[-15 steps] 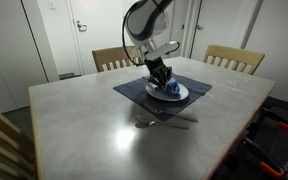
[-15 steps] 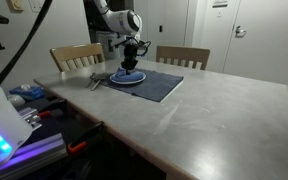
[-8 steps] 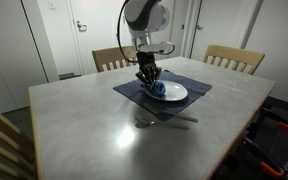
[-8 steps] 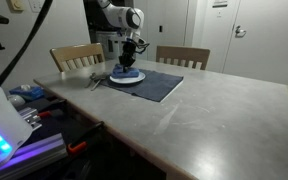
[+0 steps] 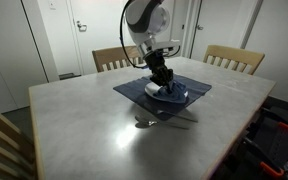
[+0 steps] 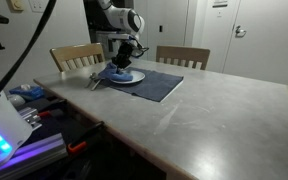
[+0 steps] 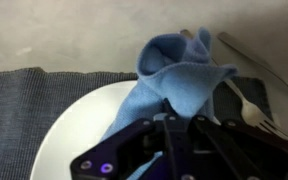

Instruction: Pick up the blue cloth and wipe the white plate.

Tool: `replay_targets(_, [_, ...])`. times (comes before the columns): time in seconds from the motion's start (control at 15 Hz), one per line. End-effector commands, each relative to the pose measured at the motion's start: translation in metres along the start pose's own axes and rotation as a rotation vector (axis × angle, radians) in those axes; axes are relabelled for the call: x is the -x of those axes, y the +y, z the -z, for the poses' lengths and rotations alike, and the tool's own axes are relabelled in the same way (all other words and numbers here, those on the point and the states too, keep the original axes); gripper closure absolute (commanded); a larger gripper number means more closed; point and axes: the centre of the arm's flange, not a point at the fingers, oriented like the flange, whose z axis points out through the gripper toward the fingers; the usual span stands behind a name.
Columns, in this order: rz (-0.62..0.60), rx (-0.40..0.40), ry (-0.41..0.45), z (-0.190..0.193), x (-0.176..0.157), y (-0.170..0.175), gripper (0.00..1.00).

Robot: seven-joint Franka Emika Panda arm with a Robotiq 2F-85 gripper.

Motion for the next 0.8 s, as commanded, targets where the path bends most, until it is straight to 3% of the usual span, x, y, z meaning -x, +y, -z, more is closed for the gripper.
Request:
replay_targets(0.0, [-0.121, 0.136, -0.064, -0.003, -0.003, 0.019, 0.98])
replay_targets(0.13, [-0.225, 0.198, -0.020, -0.002, -0.004, 0.029, 0.98])
replay_targets(0.27, [-0.298, 0.196, 0.074, 0.001, -0.010, 0.033, 0.98])
replay_targets(0.53, [-0.313, 0.048, 0.261, 0.015, -0.022, 0.024, 0.98])
replay_targets(0.73, [-0.246, -0.037, 0.271, 0.023, -0.023, 0.014, 0.98])
